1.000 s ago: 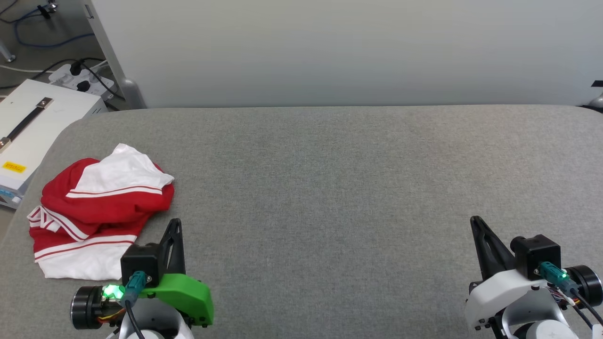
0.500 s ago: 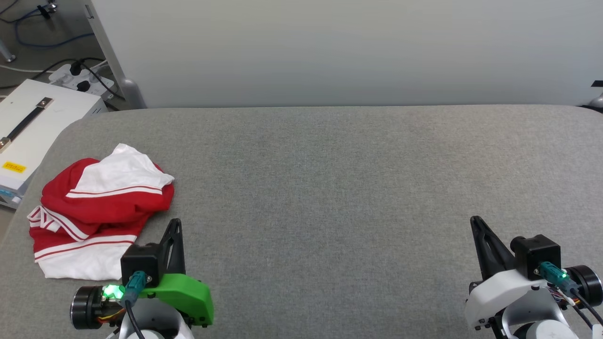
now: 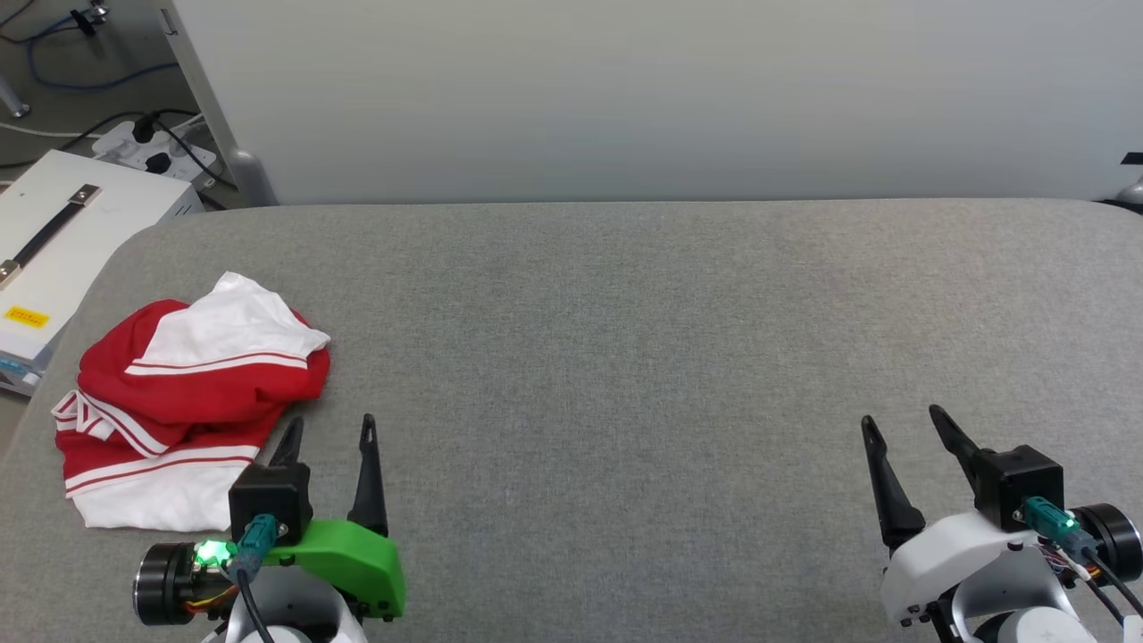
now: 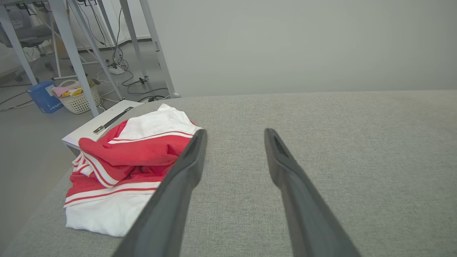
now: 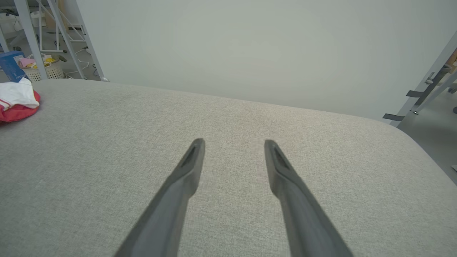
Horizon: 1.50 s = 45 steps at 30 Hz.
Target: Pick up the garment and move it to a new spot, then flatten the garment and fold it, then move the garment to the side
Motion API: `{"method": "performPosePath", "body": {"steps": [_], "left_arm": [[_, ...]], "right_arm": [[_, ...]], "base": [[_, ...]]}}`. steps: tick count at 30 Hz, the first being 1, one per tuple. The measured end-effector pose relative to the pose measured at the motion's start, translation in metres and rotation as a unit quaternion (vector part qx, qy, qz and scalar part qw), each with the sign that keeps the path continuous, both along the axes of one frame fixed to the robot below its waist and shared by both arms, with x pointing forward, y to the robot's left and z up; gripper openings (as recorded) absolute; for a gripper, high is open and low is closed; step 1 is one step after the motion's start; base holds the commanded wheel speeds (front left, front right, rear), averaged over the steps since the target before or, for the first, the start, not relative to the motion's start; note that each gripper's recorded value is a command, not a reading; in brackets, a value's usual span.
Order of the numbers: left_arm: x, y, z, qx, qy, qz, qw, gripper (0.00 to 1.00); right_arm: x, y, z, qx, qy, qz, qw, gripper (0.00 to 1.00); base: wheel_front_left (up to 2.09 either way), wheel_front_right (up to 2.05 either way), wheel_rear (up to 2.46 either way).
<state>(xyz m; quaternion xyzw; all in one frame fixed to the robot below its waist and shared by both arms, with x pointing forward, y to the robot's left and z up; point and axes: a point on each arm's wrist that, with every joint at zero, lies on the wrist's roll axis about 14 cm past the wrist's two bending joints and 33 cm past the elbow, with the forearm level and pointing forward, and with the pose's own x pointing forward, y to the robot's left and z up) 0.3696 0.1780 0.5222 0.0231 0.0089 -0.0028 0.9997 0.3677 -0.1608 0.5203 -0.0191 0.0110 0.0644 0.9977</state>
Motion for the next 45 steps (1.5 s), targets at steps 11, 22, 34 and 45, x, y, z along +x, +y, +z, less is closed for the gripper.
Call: {"method": "performPosePath", "body": {"steps": [11, 22, 34, 45], "left_arm": [[0.0, 0.001, 0.003, -0.009, -0.009, 0.002, 1.0, 1.0], [0.001, 0.002, 0.006, -0.016, -0.021, 0.005, 1.0, 1.0], [0.001, 0.003, 0.007, -0.023, -0.028, 0.007, 0.999, 1.0], [0.0, 0.004, 0.007, -0.038, -0.038, 0.009, 0.999, 1.0]], "right_arm": [[0.001, -0.002, 0.003, 0.017, -0.007, -0.003, 1.0, 1.0], [0.001, -0.003, 0.009, 0.04, -0.023, -0.005, 0.999, 1.0], [0.002, -0.006, 0.012, 0.058, -0.034, -0.01, 0.998, 1.0], [0.002, -0.007, 0.015, 0.076, -0.045, -0.01, 0.996, 1.0]], "base": [[0.0, 0.0, 0.0], [0.0, 0.0, 0.0], [0.0, 0.0, 0.0], [0.0, 0.0, 0.0]]}}
